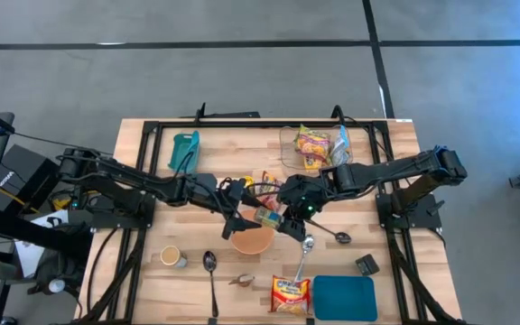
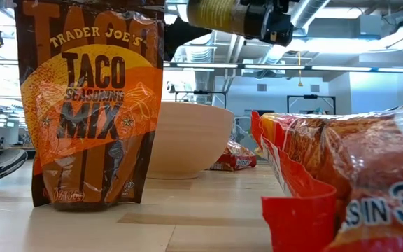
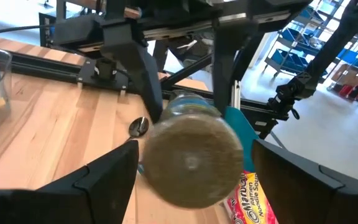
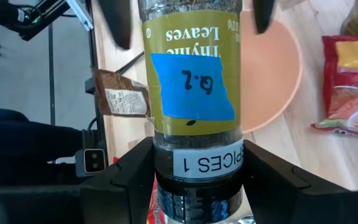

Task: Pick & Place Food Item
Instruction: Put the black seasoning bottle into the dark blue bin

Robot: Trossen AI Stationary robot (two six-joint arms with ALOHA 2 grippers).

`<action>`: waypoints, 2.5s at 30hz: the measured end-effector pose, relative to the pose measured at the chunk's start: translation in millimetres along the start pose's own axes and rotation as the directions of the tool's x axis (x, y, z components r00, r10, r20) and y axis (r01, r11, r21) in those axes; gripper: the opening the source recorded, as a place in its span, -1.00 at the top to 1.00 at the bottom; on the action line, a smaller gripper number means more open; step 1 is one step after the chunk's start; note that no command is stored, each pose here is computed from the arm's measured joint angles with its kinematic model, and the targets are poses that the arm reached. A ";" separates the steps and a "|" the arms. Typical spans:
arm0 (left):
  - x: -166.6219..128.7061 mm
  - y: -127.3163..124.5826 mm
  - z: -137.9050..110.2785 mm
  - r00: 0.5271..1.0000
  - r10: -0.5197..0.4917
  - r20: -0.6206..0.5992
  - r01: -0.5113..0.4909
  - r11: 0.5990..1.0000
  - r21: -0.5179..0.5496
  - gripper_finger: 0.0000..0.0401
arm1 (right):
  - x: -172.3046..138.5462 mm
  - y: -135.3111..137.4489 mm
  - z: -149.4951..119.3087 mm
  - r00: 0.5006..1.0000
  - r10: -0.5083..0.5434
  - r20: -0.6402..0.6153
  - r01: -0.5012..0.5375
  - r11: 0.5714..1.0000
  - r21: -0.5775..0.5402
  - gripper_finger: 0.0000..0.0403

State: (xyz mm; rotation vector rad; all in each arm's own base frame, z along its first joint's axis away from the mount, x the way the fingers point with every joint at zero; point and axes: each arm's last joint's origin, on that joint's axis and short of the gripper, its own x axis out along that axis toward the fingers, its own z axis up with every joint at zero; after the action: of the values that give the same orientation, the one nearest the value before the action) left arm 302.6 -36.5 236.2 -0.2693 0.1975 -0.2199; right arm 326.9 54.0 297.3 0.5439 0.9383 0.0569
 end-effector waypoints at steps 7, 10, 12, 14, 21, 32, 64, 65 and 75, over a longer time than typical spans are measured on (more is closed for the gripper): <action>0.4 0.5 -0.6 1.000 0.003 -0.002 -0.003 1.000 -0.001 -0.55 | -1.8 -7.5 4.8 1.000 0.009 0.000 -0.009 1.000 0.019 0.04; 0.3 2.4 -0.1 1.000 0.008 0.000 -0.008 1.000 -0.002 -0.55 | -2.0 -8.2 5.3 1.000 0.009 0.000 -0.009 1.000 0.017 0.04; 0.2 2.8 -0.1 1.000 0.010 0.000 -0.010 1.000 -0.003 -0.55 | -2.0 -8.3 5.3 1.000 0.009 0.000 -0.009 1.000 0.012 0.04; 0.1 3.4 0.1 1.000 0.012 0.000 -0.012 1.000 -0.003 -0.55 | -2.0 -8.2 5.3 1.000 0.009 0.000 -0.009 1.000 0.013 0.04; -0.3 6.5 1.1 1.000 0.021 0.003 -0.021 1.000 -0.009 -0.51 | -2.0 -7.7 5.0 1.000 0.026 -0.010 -0.026 1.000 0.013 0.04; -0.2 6.0 0.9 1.000 0.002 -0.002 -0.002 1.000 -0.013 -0.50 | -3.1 -8.6 11.6 0.998 0.050 0.039 -0.051 0.999 0.010 0.04; -0.3 6.4 2.1 1.000 -0.003 0.007 0.003 1.000 -0.031 -0.50 | -3.9 -9.9 11.2 0.993 0.117 -0.010 -0.116 0.992 0.057 0.04; -0.4 6.3 2.5 1.000 -0.004 0.011 0.005 1.000 -0.030 -0.50 | -3.8 -9.5 11.0 0.993 0.118 -0.011 -0.117 0.991 0.056 0.04; -0.3 5.9 4.0 1.000 -0.008 0.027 0.009 0.999 -0.032 -0.50 | -3.4 -7.8 10.0 0.992 0.125 -0.017 -0.124 0.990 0.060 0.04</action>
State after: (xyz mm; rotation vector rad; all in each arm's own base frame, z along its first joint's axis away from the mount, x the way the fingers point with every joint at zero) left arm 304.3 -29.9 238.3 -0.3052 0.1736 -0.2219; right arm 331.1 42.1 300.9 0.6576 0.9275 0.1479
